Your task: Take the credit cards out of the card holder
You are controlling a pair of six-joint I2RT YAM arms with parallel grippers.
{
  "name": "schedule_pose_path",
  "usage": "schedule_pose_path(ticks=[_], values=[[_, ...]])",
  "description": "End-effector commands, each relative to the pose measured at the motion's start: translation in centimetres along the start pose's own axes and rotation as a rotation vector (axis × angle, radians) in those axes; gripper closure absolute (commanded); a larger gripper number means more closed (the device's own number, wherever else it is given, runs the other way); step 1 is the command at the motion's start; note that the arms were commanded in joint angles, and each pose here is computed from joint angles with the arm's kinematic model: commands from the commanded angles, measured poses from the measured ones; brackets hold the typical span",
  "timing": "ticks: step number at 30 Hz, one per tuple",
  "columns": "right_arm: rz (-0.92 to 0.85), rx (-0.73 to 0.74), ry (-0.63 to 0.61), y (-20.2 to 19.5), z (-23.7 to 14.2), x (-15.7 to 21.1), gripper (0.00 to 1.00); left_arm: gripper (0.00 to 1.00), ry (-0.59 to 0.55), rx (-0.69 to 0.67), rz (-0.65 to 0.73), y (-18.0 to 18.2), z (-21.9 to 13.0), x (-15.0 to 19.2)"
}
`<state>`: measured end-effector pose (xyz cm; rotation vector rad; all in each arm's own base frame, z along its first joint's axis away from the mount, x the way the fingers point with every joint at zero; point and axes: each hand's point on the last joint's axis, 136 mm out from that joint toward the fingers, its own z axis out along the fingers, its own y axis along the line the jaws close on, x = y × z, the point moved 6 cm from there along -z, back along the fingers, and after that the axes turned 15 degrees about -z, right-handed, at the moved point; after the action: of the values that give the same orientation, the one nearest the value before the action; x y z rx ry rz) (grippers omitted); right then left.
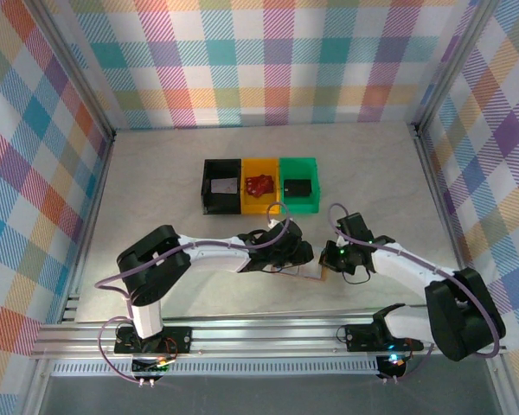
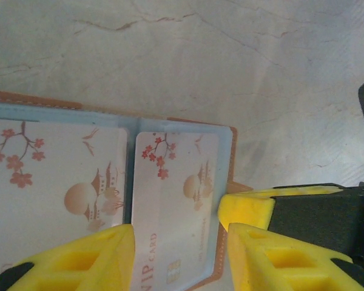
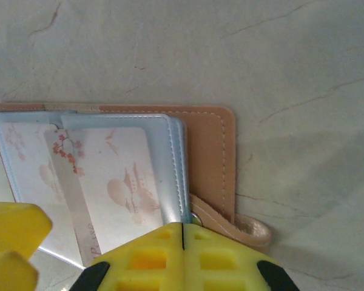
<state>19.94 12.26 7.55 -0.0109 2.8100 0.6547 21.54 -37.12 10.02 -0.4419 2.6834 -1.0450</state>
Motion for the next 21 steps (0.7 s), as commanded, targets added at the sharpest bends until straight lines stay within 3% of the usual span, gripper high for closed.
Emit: schedule_pose_path(ticks=[1, 16, 21], values=[[0.017, 0.015, 0.0, -0.3, 0.6, -0.4, 1.0, 0.55, 0.01, 0.013, -0.02, 0.3, 0.4, 0.2], [0.023, 0.01, 0.024, -0.4, 1.2, -0.2, 1.0, 0.55, -0.025, -0.03, -0.017, 1.4, 0.2, -0.1], [0.024, 0.005, 0.03, -0.5, 1.3, -0.1, 1.0, 0.61, -0.043, -0.041, -0.02, 1.6, 0.2, -0.3]])
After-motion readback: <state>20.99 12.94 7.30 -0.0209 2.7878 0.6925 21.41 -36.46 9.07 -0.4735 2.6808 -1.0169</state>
